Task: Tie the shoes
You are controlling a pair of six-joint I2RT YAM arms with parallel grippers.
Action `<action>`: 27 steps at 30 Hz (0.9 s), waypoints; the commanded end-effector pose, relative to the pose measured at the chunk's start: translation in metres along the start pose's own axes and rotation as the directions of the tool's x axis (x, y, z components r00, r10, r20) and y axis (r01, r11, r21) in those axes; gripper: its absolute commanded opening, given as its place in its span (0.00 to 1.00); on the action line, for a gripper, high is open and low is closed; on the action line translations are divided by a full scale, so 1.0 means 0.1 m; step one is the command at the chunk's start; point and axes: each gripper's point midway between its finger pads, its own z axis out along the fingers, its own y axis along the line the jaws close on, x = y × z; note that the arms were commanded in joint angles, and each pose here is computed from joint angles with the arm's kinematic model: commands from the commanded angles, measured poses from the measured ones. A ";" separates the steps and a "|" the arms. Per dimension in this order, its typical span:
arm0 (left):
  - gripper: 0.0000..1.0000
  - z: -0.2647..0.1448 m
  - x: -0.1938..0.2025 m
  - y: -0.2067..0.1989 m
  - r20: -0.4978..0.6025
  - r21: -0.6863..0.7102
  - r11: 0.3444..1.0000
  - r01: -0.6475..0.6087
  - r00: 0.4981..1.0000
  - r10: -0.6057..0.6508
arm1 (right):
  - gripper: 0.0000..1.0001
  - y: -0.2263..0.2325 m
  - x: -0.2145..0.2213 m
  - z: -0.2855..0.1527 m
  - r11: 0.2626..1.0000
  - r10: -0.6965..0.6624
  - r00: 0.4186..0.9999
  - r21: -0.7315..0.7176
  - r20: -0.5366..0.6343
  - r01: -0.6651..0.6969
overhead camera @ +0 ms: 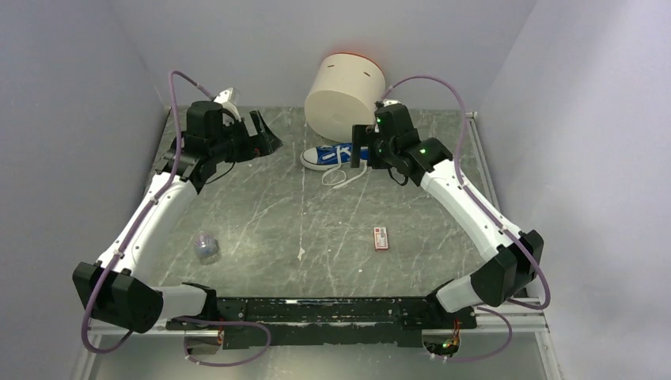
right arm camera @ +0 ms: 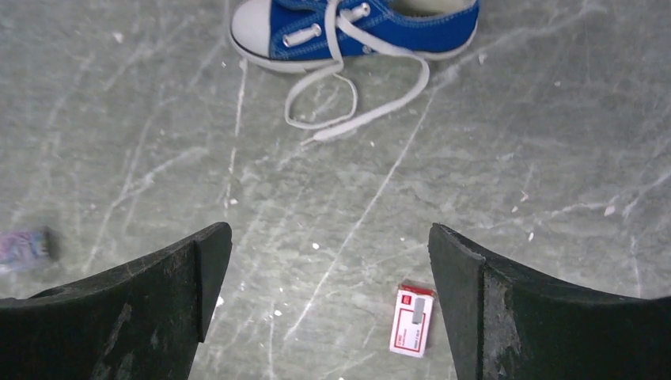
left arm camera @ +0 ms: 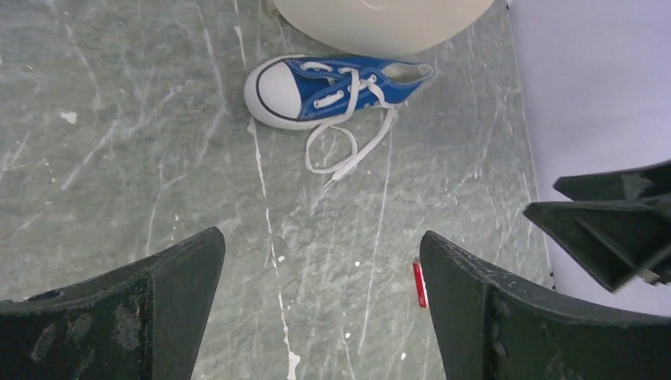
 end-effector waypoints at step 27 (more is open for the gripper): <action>0.98 -0.22 0.56 -0.34 -0.195 0.086 0.992 -0.087 0.975 0.103 | 0.83 -1.36 0.12 2.19 0.794 0.502 0.838 -0.271 -0.215 -0.545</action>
